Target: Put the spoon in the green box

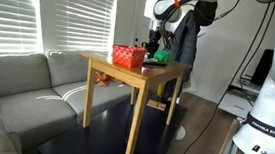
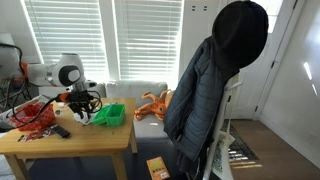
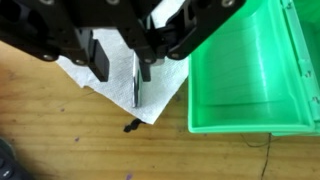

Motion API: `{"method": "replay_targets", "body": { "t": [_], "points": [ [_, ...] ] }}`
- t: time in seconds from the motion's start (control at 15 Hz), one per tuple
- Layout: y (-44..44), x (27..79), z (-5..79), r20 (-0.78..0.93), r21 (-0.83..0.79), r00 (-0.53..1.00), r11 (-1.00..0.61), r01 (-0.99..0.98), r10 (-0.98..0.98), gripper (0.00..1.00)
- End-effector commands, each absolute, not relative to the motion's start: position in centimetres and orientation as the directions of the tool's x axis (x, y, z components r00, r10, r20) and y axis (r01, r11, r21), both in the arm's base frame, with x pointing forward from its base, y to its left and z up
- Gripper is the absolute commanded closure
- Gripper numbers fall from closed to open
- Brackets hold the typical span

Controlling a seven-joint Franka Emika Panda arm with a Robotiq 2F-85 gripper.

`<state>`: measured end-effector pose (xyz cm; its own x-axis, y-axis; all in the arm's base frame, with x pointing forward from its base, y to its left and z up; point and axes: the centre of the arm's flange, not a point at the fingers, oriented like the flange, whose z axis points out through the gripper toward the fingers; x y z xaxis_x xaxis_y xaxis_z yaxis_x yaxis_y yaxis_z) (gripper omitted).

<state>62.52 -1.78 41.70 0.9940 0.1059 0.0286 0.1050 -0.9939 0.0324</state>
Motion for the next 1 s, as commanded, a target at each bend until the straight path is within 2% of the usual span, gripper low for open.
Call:
{"method": "replay_targets", "body": {
  "t": [0.0, 0.13, 0.6, 0.93],
  "points": [
    [-2.27, 63.45, 41.7, 0.036, 0.044, 0.993, -0.993, 0.112, 0.113, 0.63],
    [-2.35, 63.42, 41.49, 0.031, 0.047, 0.993, -0.992, 0.115, 0.117, 0.71],
    [-2.79, 63.43, 40.83, 0.021, 0.051, 0.993, -0.992, 0.112, 0.114, 0.76],
    [-2.73, 63.26, 40.84, 0.016, 0.057, 0.993, -0.991, 0.117, 0.118, 1.0]
  ]
}}
